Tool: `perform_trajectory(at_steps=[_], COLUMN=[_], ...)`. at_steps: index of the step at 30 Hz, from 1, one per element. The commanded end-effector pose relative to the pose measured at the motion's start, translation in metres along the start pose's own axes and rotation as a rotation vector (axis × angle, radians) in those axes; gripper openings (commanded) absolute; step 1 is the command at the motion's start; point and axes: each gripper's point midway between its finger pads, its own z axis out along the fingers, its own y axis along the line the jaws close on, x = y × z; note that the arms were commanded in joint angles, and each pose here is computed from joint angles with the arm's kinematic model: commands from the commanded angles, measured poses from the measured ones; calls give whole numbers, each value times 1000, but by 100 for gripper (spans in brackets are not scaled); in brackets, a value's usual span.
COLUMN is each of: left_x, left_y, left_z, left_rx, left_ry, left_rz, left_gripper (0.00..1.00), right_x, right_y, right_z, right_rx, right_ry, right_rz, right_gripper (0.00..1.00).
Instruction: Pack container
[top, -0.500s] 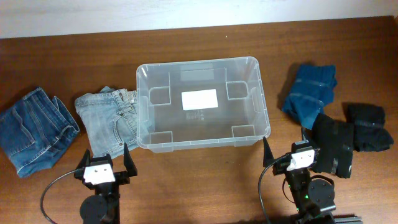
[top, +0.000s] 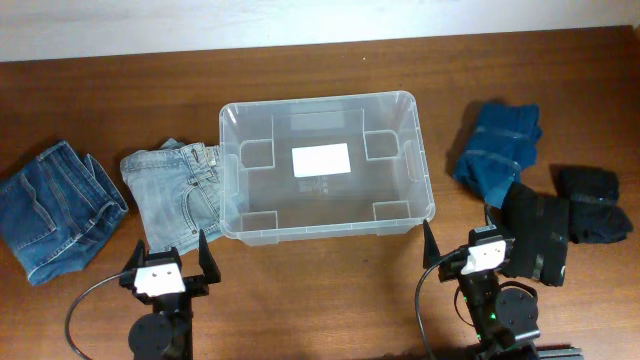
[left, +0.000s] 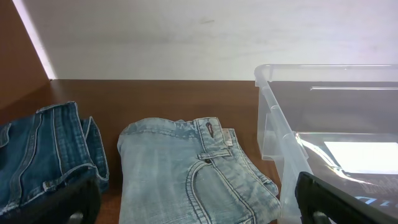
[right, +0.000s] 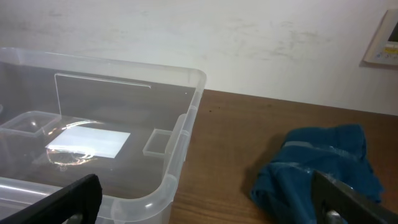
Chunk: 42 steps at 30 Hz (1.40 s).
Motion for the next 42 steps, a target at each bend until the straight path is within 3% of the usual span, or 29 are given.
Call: perform_trajectory(at_steps=[1, 42], left_x=[4, 4], left_y=[1, 1], left_z=[1, 1], left_rx=[-2, -2], left_ry=[2, 2], left_rz=[15, 15], left_gripper=[99, 99], right_x=[3, 3], right_y=[-2, -2], right_z=[0, 0], right_rx=[9, 9], right_ry=[6, 6], right_rz=[5, 5], right_gripper=[98, 99])
